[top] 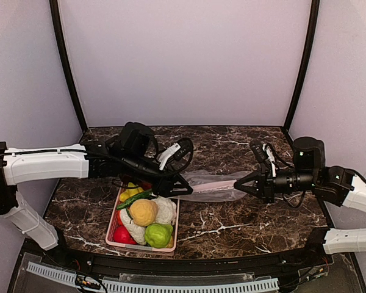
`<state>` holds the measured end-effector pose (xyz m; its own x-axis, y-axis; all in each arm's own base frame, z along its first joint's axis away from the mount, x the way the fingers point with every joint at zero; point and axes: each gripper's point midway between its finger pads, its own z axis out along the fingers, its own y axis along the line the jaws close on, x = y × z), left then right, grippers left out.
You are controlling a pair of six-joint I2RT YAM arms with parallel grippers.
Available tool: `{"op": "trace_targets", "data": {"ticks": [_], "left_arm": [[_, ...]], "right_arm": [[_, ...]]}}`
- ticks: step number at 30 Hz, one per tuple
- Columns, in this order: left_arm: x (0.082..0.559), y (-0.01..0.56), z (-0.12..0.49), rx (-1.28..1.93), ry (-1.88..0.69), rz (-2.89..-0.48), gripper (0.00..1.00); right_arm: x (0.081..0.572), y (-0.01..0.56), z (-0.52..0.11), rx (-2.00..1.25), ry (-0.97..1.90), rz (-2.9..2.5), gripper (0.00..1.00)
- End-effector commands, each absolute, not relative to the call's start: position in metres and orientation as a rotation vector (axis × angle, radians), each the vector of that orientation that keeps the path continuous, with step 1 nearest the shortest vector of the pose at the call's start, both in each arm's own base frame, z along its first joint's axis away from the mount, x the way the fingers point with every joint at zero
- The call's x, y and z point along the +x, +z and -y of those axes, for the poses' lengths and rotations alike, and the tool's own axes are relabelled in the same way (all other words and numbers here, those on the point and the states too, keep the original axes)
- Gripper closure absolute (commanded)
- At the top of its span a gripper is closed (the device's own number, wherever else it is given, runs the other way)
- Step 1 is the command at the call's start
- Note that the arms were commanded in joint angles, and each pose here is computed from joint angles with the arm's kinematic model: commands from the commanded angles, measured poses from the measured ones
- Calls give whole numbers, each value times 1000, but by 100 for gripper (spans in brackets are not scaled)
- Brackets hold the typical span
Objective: Place the food in the zip-top bag and seal the zipper
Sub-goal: Pass from the right arm to the left
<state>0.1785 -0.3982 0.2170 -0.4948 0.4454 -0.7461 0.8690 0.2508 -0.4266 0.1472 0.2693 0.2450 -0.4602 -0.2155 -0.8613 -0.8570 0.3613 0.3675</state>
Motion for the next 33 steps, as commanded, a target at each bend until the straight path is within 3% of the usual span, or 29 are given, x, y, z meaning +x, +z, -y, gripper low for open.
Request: {"op": "trace_targets", "data": {"ticks": [1, 12, 21, 24, 30, 33], "left_arm": [[173, 211, 399, 1231, -1152, -2054, 66], [163, 216, 410, 1285, -1217, -2011, 94], [172, 241, 425, 1214, -1281, -1921, 99], [184, 252, 431, 1144, -1263, -1899, 99], [225, 283, 432, 889, -1151, -1837, 99], [247, 299, 431, 728, -1127, -1824, 99]], "right_arm": [[152, 256, -272, -919, 1109, -1845, 100], [200, 266, -265, -722, 897, -1869, 100], [264, 299, -265, -523, 653, -1896, 96], [275, 314, -268, -469, 634, -1912, 82], [267, 344, -256, -383, 692, -1892, 29], [254, 356, -251, -364, 767, -1872, 16]]}}
